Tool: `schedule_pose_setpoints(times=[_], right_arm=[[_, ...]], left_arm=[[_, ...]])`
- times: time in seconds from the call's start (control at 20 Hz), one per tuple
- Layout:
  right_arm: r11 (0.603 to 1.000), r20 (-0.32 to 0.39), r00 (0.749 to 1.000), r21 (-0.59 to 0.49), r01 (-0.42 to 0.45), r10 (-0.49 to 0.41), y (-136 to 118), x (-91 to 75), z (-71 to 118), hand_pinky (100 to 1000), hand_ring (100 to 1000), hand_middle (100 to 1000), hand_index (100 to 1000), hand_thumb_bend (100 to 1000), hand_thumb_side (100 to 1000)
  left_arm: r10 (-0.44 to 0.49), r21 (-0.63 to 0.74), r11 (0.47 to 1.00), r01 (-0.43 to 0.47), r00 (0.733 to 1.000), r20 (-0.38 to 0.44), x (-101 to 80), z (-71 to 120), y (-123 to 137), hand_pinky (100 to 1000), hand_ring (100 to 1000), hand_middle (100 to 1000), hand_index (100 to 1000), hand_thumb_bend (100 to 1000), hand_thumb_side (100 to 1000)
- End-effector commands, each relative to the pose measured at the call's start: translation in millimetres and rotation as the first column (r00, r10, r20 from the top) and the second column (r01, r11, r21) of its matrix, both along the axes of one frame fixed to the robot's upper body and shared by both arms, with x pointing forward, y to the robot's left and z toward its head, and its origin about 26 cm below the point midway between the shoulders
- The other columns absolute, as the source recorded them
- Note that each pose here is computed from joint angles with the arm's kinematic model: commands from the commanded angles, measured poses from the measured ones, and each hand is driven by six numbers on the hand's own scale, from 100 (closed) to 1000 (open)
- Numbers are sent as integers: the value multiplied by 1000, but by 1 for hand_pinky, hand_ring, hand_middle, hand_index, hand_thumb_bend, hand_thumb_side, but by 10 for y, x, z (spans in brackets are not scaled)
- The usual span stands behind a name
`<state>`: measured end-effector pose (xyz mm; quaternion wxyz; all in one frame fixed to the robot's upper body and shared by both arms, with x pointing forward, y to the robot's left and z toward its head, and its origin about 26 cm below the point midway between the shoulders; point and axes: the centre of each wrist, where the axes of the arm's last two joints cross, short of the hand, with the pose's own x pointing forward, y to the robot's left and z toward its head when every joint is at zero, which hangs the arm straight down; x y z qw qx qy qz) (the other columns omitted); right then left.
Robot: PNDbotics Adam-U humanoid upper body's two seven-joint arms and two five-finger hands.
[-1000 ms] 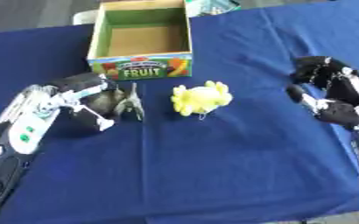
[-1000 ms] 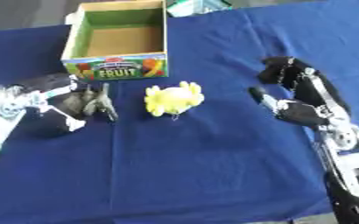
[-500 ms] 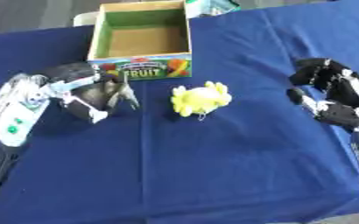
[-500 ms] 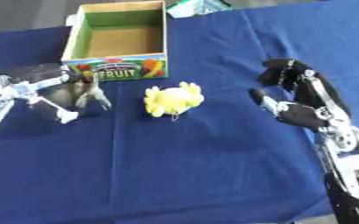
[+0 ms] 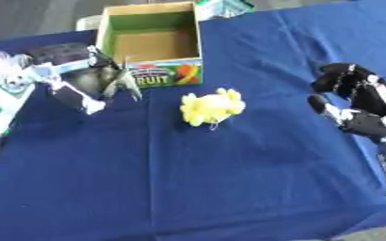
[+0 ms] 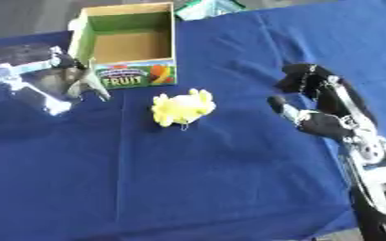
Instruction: Pick up objects on the table and place them in the box.
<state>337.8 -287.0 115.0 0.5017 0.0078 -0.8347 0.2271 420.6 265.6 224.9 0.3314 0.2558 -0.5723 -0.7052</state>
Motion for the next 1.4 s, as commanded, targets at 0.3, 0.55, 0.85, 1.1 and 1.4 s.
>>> schedule_pose_setpoints(times=[0.3,0.55,0.85,1.1,1.4], right_arm=[[999,28,999,-27,-18,18,-22,0,103,719,691,576,762,464,236],[999,30,999,-31,-23,24,-17,7,112,719,690,576,762,464,236],[998,33,998,-38,-45,47,24,23,133,720,690,576,762,465,236],[997,35,997,-47,-63,65,51,35,152,720,690,576,762,465,237],[996,40,996,-54,-76,78,71,48,177,720,690,576,762,465,237]], left_arm=[[35,18,999,-38,991,132,204,336,69,696,483,440,781,100,191],[92,10,995,-95,976,199,334,351,56,691,471,450,781,100,182],[180,-16,983,-183,941,288,482,214,42,687,479,452,781,100,173],[279,-49,959,-281,888,365,565,67,125,683,482,451,782,100,160],[368,-103,927,-361,815,448,615,-11,237,681,483,452,783,100,152]])
